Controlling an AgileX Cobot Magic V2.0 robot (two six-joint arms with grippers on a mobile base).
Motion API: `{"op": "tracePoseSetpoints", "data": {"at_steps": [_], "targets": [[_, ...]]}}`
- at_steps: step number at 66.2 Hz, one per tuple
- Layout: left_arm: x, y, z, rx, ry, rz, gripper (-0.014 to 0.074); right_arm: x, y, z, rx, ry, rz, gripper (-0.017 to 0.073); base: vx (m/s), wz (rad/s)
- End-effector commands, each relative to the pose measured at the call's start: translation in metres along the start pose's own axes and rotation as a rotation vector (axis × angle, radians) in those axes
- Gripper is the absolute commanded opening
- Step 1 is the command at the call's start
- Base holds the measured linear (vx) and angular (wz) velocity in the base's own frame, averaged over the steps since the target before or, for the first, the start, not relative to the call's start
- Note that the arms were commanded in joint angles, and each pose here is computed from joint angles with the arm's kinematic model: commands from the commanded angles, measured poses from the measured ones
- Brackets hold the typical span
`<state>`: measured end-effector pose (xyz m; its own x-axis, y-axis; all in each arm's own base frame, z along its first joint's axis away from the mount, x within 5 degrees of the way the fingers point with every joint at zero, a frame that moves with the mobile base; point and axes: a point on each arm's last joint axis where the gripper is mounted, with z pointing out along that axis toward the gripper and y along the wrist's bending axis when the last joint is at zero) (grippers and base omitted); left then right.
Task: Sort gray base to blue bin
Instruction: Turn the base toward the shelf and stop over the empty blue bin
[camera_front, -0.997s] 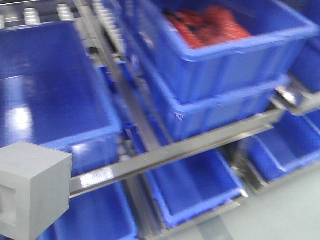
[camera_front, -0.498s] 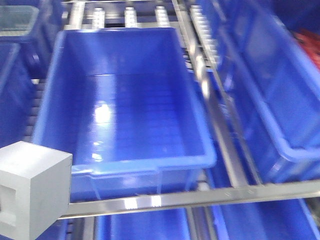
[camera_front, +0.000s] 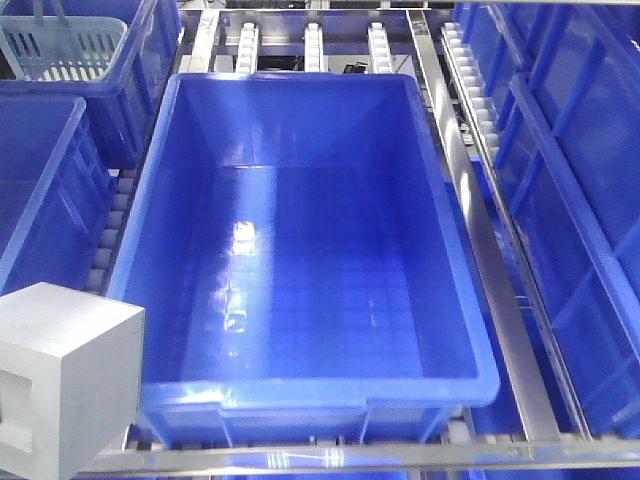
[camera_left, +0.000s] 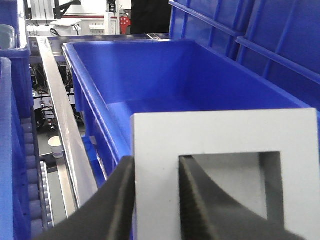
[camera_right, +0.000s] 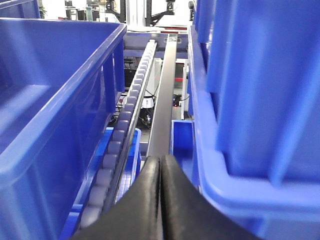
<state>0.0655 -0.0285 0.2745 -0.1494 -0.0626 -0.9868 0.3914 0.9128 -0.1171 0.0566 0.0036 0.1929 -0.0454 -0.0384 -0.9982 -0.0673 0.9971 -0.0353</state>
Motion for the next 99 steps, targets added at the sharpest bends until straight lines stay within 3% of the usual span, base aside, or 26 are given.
{"op": "tracePoseSetpoints", "data": {"at_steps": [1,99], "targets": [[-0.0197,-0.0039,-0.0024,0.034,-0.127,-0.009,-0.0006,-0.003,-0.0003,-0.0004,0.007,-0.075,-0.017,-0.0009,0.12,0.05],[-0.0197,-0.0039,-0.0024,0.034,-0.127,-0.009,-0.0006,-0.003,-0.0003,-0.0004,0.007,-0.075,-0.017,-0.0009,0.06,-0.02]]}}
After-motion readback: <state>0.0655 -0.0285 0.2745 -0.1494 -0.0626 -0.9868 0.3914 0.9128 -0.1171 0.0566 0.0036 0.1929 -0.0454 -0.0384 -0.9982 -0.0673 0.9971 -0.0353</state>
